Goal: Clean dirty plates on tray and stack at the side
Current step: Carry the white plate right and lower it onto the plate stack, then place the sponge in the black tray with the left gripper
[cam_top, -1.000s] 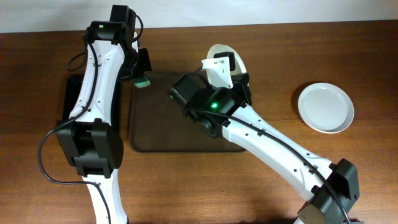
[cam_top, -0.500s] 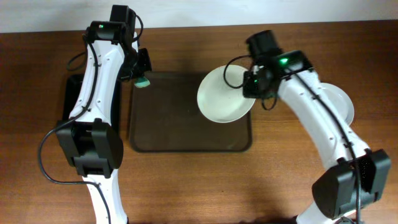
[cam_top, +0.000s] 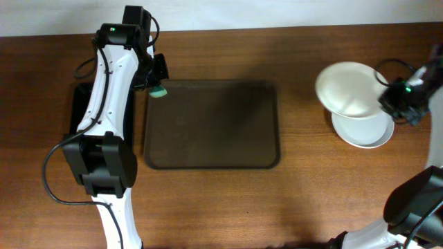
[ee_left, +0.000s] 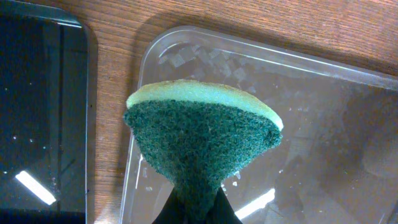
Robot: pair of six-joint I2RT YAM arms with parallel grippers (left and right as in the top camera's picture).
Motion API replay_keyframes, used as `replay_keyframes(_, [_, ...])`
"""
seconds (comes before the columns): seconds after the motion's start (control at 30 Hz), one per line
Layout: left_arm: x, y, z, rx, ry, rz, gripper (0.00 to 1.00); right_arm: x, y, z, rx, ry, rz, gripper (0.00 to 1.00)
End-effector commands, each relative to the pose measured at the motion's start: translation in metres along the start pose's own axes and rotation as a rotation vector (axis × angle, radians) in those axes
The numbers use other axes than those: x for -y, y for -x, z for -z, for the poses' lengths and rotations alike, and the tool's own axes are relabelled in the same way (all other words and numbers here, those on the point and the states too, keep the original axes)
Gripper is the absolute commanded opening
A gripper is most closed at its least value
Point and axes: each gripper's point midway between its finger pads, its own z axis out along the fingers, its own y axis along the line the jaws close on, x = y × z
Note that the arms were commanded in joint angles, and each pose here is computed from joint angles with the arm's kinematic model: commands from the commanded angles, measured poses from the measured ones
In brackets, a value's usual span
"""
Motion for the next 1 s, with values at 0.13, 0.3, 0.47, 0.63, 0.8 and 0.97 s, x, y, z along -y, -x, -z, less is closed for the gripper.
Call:
replay_keyframes(0.13, [-0.002, 0.003, 0.006, 0.022, 0.009, -0.015, 0.01, 0.103, -0.003, -0.024, 0.013, -0.113, -0.258, 0.04])
replay_keyframes(0.3, [-0.002, 0.003, 0.006, 0.021, 0.009, -0.015, 0.01, 0.108, -0.013, -0.059, 0.029, -0.096, -0.248, 0.04])
replay_keyframes(0.47, [-0.002, 0.004, 0.006, 0.025, 0.008, -0.015, 0.01, 0.091, -0.011, -0.073, 0.044, -0.078, -0.194, 0.04])
replay_keyframes(0.63, [-0.002, 0.004, 0.006, 0.024, 0.008, -0.015, 0.01, 0.075, -0.013, -0.082, 0.039, -0.078, -0.144, 0.15])
replay_keyframes(0.8, [-0.001, 0.005, 0.013, 0.037, 0.000, -0.015, 0.01, 0.072, -0.020, -0.070, 0.001, -0.077, -0.151, 0.58])
replay_keyframes(0.97, [-0.034, 0.001, 0.063, 0.089, 0.016, -0.021, 0.01, 0.009, -0.004, 0.009, 0.107, 0.046, 0.041, 0.60])
